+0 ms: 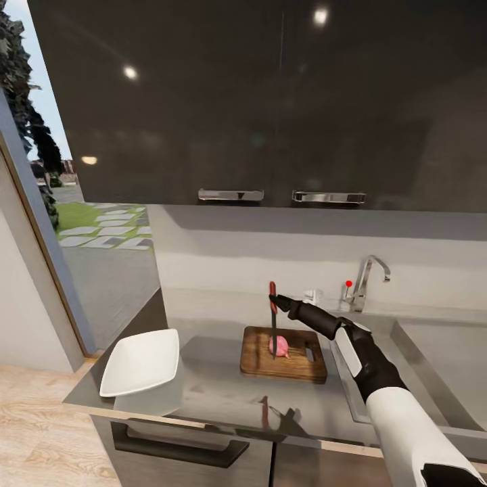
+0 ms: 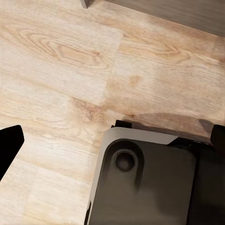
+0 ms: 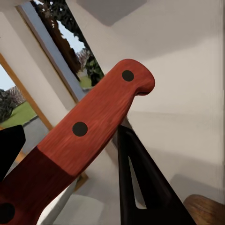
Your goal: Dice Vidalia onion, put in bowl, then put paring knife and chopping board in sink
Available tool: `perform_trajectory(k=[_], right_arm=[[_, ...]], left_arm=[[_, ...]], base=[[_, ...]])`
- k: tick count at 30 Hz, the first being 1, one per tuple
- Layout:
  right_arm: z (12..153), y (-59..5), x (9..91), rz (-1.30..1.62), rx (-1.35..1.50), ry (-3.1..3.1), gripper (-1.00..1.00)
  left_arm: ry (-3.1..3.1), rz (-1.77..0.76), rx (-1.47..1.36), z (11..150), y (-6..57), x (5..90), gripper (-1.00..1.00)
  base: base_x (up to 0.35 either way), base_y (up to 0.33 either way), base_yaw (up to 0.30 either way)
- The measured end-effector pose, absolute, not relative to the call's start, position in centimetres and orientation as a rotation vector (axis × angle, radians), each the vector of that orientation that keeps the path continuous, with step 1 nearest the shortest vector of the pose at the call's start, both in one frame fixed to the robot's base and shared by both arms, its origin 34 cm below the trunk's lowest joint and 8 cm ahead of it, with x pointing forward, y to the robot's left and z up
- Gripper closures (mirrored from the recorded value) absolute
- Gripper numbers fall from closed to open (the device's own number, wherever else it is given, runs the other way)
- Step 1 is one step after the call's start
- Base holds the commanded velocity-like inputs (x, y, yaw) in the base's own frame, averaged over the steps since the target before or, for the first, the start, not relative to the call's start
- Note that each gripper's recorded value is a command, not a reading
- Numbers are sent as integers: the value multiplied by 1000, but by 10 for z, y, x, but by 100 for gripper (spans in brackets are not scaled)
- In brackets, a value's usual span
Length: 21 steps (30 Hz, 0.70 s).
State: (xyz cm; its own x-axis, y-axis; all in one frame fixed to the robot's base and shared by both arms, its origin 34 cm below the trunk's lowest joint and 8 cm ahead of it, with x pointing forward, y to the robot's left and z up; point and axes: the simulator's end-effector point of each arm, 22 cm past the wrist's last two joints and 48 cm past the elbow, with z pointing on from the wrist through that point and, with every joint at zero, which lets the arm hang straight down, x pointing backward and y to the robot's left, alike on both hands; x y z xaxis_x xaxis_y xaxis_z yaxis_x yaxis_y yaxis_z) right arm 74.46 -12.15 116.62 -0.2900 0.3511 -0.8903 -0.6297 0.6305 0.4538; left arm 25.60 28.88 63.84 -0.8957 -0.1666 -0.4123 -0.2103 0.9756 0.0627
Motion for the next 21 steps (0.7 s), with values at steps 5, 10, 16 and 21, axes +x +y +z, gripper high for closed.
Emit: perform_trajectory(k=[5, 10, 16, 21], right_arm=[[1164, -124, 745, 965, -238, 1604, 100], [1153, -127, 745, 963, -229, 1624, 100], [1133, -129, 747, 909, -243, 1622, 100], [1126, -129, 747, 884, -264, 1634, 100]], left_arm=[[2708, 147, -270, 638, 289, 256, -100], [2708, 147, -270, 638, 289, 256, -100], [2708, 147, -270, 638, 289, 256, -100], [2708, 147, -270, 638, 289, 256, -100]], base=[[0, 0, 0], [0, 0, 0], [0, 0, 0], [0, 0, 0]])
